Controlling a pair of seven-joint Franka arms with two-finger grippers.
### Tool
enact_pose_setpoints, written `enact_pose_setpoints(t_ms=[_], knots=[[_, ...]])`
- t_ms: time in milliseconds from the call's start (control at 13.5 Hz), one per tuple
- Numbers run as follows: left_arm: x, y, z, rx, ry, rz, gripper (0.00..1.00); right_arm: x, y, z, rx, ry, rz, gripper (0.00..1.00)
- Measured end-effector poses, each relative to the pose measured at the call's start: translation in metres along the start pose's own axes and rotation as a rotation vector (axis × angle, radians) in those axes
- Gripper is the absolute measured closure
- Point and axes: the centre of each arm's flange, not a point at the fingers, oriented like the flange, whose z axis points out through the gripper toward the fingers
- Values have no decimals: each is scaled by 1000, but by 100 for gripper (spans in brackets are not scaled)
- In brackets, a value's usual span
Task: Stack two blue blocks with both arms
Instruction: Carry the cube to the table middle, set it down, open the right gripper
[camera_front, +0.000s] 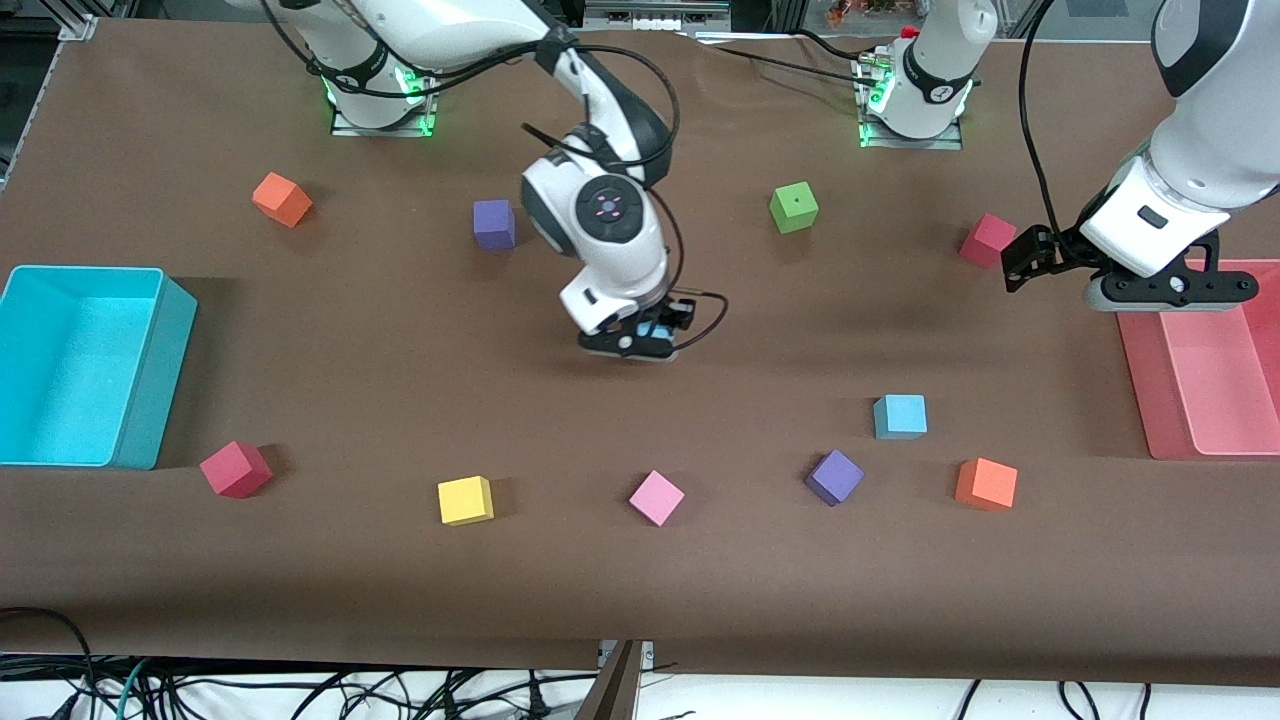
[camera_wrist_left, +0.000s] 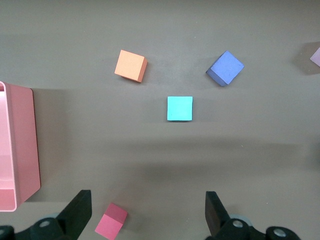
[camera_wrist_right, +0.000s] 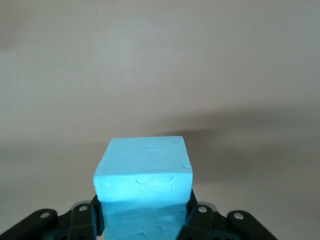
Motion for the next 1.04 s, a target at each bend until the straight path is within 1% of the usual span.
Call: enact_pose_setpoints(t_ms=[222,592,665,813,887,961,1035], knots=[[0,0,0,0,0,0,0,-18,-8,48,-20,-13,-1,41],[0,0,0,0,0,0,0,-28,-8,78,-50,-34,-11,41],[0,0,0,0,0,0,0,-30,-8,80,-53,-35,-13,36],[0,0,0,0,0,0,0,-29,-11,76,-49,-25,-26,18],[0,0,0,0,0,0,0,-26,-13,70,-40,-15,-40,7],[0,0,0,0,0,0,0,-21,-16,60,-30,-2,-61,0],[0,0,0,0,0,0,0,-15,-15,48,-27,6,-88,0]])
